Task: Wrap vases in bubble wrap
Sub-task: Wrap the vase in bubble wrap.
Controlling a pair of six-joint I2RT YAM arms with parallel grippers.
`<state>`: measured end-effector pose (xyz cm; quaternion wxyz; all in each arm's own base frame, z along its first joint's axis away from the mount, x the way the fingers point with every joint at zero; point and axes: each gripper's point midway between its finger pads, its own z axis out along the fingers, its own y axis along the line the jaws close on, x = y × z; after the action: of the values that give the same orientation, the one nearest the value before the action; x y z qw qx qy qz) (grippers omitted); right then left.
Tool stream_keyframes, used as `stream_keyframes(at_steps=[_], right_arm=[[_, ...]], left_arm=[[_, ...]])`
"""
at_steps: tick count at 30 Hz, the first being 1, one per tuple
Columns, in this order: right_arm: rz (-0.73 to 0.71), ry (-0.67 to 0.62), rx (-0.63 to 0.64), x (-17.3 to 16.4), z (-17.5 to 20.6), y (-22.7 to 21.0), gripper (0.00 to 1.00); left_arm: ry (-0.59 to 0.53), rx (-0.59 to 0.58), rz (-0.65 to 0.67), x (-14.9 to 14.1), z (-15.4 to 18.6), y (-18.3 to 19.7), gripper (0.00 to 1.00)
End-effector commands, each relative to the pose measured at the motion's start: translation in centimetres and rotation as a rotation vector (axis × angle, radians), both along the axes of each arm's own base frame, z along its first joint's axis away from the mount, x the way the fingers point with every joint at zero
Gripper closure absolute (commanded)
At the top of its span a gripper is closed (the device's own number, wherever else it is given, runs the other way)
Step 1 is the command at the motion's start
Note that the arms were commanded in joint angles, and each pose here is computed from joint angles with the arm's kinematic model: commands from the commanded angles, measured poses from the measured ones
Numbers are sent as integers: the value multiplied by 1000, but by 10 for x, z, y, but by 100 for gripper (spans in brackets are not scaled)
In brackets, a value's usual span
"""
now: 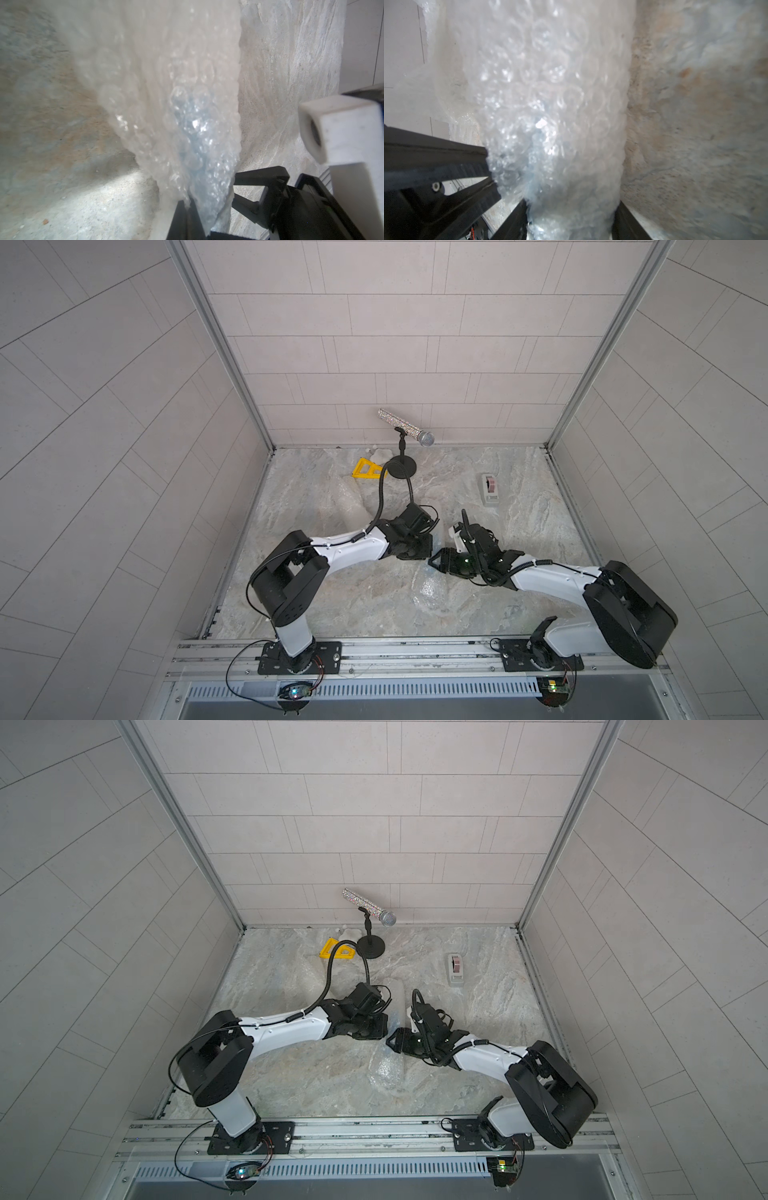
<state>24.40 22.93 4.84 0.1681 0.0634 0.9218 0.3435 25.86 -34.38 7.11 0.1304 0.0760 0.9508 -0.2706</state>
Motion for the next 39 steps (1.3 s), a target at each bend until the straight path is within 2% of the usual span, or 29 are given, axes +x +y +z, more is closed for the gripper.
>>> stream_keyframes(at_steps=[1, 4, 12, 21, 29, 34, 39], right_arm=[[-33, 60, -47, -11, -18, -20, 38], [-27, 66, -71, -12, -17, -31, 35], [-17, 79, -30, -15, -7, -49, 26], [-12, 66, -1, -15, 14, -65, 22], [-88, -17, 41, 8, 34, -79, 28], [-120, -17, 66, 26, 41, -82, 35], [-120, -34, 60, 46, 43, -79, 34]], left_arm=[[-21, -30, -109, -13, 13, -25, 100], [-16, -6, -102, -10, 6, -29, 100], [-7, -11, -103, -3, 8, -42, 100], [-1, 7, -117, -3, 8, -53, 100], [15, 6, -127, -7, 1, -63, 100], [7, 2, -135, -9, 4, -68, 100], [9, -3, -145, -11, 2, -72, 100]])
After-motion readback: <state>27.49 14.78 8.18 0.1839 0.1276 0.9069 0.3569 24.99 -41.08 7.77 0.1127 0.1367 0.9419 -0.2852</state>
